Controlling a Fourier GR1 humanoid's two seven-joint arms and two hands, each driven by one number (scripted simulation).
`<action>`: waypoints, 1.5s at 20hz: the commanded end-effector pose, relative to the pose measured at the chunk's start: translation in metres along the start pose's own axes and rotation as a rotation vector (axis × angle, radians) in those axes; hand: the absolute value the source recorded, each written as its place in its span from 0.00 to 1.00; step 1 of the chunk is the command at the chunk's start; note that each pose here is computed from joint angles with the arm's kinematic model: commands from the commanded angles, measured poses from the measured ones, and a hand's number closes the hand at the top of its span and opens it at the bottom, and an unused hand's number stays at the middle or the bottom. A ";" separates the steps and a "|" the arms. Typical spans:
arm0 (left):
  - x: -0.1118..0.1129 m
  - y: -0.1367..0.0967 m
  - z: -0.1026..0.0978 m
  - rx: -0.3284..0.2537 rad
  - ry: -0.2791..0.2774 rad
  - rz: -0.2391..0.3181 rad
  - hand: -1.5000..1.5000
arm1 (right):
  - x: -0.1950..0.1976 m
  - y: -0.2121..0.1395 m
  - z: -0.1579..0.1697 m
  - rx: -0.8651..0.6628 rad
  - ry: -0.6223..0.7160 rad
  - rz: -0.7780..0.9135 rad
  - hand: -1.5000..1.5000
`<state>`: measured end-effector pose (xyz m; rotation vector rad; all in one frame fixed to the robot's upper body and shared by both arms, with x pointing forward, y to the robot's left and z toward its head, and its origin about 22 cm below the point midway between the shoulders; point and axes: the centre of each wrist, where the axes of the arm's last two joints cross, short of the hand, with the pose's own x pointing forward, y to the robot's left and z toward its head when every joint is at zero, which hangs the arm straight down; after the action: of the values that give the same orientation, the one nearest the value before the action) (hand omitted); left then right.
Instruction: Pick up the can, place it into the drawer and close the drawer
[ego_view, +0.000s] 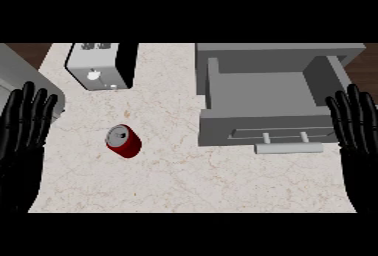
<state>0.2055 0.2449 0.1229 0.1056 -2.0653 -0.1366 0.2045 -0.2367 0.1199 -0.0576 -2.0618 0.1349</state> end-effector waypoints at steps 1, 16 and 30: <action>0.011 0.000 -0.006 -0.139 -0.038 0.111 0.00 | -0.003 -0.008 0.007 -0.020 -0.003 0.030 0.00; -0.017 0.024 -0.031 -0.717 0.221 0.258 0.00 | -0.012 -0.041 0.015 -0.123 0.291 0.013 0.00; -0.039 0.044 -0.040 -0.652 0.322 0.276 0.00 | -0.017 -0.038 0.054 -0.107 0.274 0.034 0.00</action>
<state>0.2543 0.2887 0.1236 -0.5297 -1.6310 -0.5882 0.1711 -0.2775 0.0890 -0.1661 -1.7878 0.0174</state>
